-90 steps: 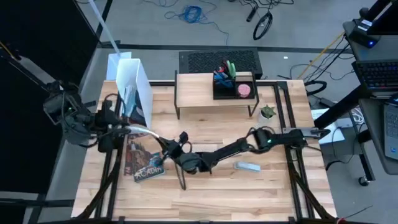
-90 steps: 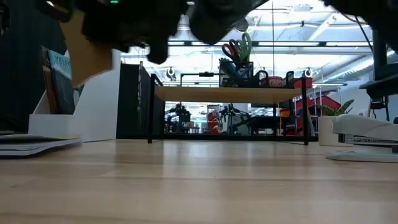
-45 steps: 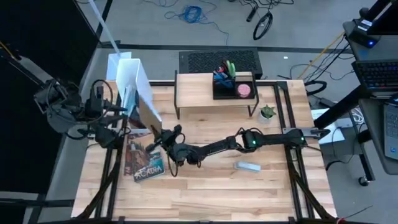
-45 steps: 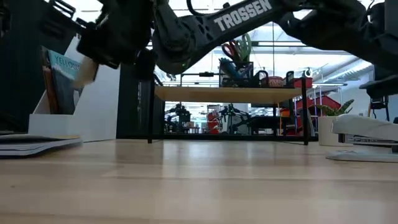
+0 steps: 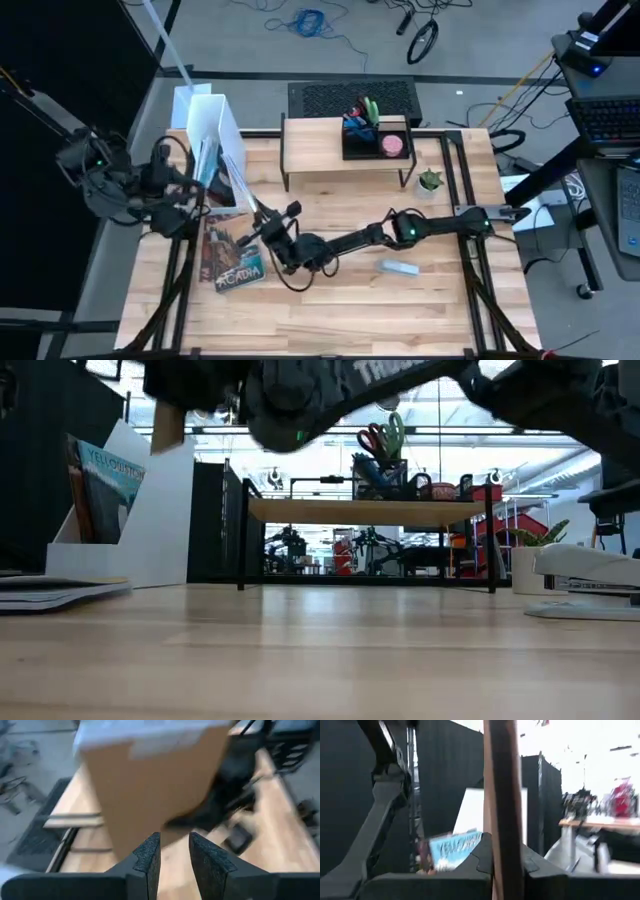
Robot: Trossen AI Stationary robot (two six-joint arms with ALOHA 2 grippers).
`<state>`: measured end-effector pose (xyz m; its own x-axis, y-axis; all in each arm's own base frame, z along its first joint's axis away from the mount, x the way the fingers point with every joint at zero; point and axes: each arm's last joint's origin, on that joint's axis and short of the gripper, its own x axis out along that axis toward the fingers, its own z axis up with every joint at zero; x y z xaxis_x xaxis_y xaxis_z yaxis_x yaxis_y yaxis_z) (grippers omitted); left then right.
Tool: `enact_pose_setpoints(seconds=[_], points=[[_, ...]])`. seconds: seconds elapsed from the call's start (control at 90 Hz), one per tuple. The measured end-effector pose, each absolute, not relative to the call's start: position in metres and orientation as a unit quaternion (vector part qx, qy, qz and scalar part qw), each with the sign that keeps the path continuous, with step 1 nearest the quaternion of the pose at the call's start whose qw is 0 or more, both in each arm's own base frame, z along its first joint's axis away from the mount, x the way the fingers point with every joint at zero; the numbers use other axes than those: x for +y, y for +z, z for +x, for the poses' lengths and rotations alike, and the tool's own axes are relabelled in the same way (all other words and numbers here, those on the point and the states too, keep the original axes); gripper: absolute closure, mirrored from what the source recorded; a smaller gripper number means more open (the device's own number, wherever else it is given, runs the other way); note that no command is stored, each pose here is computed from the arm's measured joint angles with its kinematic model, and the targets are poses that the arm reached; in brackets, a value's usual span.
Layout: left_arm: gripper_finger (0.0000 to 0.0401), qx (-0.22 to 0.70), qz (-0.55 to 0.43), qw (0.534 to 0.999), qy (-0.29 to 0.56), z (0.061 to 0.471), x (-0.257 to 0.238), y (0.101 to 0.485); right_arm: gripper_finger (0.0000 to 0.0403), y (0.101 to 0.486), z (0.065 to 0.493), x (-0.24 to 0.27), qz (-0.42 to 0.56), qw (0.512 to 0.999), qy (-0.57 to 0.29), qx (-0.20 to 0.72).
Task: Stock shelves
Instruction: Put the brown book into the white bookshelf
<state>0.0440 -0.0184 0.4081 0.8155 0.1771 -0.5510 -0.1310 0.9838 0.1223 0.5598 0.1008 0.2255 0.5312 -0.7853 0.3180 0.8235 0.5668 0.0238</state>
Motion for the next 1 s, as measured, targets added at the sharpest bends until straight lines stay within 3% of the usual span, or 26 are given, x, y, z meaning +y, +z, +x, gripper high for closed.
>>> enact_pose_setpoints(seconds=[0.522, 0.844, 1.0], points=[[0.0315, 0.323, -0.013, 0.906, 0.273, 0.067, -0.025, 0.337, 0.0399, 0.322, 0.533, 0.088, -0.254, 0.816, -0.518, -0.030], [0.0393, 0.437, 0.038, 0.824, 0.358, 0.096, -0.017, 0.296, 0.0399, 0.344, 0.529, 0.073, -0.319, 0.784, -0.528, 0.068], [0.0397, 0.497, 0.066, 0.780, 0.374, 0.117, -0.007, 0.286, 0.0399, 0.342, 0.533, 0.061, -0.339, 0.773, -0.528, 0.092]])
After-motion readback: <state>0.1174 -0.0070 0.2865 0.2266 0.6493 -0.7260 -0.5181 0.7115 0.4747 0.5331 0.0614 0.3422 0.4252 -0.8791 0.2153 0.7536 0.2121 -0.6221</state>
